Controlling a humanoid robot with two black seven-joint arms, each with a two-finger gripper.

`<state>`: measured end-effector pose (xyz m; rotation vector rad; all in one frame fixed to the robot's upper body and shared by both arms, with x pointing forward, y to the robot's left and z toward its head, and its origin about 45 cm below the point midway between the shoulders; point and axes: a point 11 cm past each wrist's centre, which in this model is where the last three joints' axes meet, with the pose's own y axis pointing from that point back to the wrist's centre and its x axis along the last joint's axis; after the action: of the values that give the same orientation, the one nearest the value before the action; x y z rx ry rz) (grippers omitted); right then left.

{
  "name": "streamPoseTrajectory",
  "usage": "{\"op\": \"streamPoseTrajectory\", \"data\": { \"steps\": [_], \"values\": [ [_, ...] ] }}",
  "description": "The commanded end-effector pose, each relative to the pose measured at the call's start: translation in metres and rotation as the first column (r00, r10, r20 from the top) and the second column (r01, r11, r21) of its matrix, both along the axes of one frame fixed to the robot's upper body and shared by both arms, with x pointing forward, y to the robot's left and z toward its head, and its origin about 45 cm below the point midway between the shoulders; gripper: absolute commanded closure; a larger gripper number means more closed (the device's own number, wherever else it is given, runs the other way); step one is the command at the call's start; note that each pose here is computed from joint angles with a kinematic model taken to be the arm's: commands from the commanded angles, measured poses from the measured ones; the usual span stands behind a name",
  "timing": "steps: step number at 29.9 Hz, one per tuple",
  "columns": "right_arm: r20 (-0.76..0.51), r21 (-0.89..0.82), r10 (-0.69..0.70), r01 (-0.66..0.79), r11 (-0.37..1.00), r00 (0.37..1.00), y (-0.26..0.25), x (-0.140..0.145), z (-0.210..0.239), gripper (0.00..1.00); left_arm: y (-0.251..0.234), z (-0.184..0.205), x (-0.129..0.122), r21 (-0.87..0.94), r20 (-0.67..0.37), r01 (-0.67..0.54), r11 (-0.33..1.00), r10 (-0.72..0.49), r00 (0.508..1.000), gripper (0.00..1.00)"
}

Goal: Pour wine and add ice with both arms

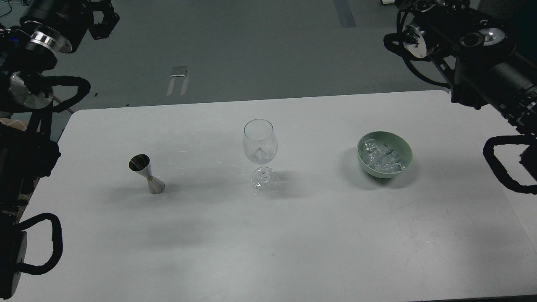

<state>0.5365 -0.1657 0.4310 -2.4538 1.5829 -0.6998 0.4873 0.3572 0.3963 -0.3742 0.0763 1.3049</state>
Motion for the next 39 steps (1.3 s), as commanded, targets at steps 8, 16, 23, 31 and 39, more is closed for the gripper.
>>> {"op": "streamPoseTrajectory", "data": {
  "steps": [8,16,23,31,39],
  "values": [
    [-0.12,0.275,-0.004,0.037,0.961,0.993,-0.004,0.0,-0.04,0.01,-0.038,-0.015,0.007,-0.147,0.095,0.076,0.986,-0.063,0.993,0.02],
    [-0.205,0.352,0.004,0.07,0.933,0.979,-0.011,-0.004,-0.081,0.0,-0.058,-0.002,0.003,-0.138,0.126,0.131,0.982,-0.114,0.985,0.02],
    [-0.234,0.428,0.109,0.001,0.904,0.966,-0.004,-0.011,-0.1,0.0,-0.057,-0.017,0.003,-0.138,0.097,0.133,0.981,-0.12,0.988,0.02],
    [-0.207,0.491,0.245,-0.116,0.863,0.947,-0.005,-0.016,-0.094,0.0,-0.085,-0.071,-0.003,0.088,-0.076,0.292,0.952,-0.286,0.955,0.02],
    [-0.205,0.51,0.253,-0.117,0.852,0.945,-0.008,-0.016,-0.094,0.0,-0.073,-0.071,-0.001,0.012,-0.077,0.278,0.96,-0.277,0.958,0.02]
  ]
}}
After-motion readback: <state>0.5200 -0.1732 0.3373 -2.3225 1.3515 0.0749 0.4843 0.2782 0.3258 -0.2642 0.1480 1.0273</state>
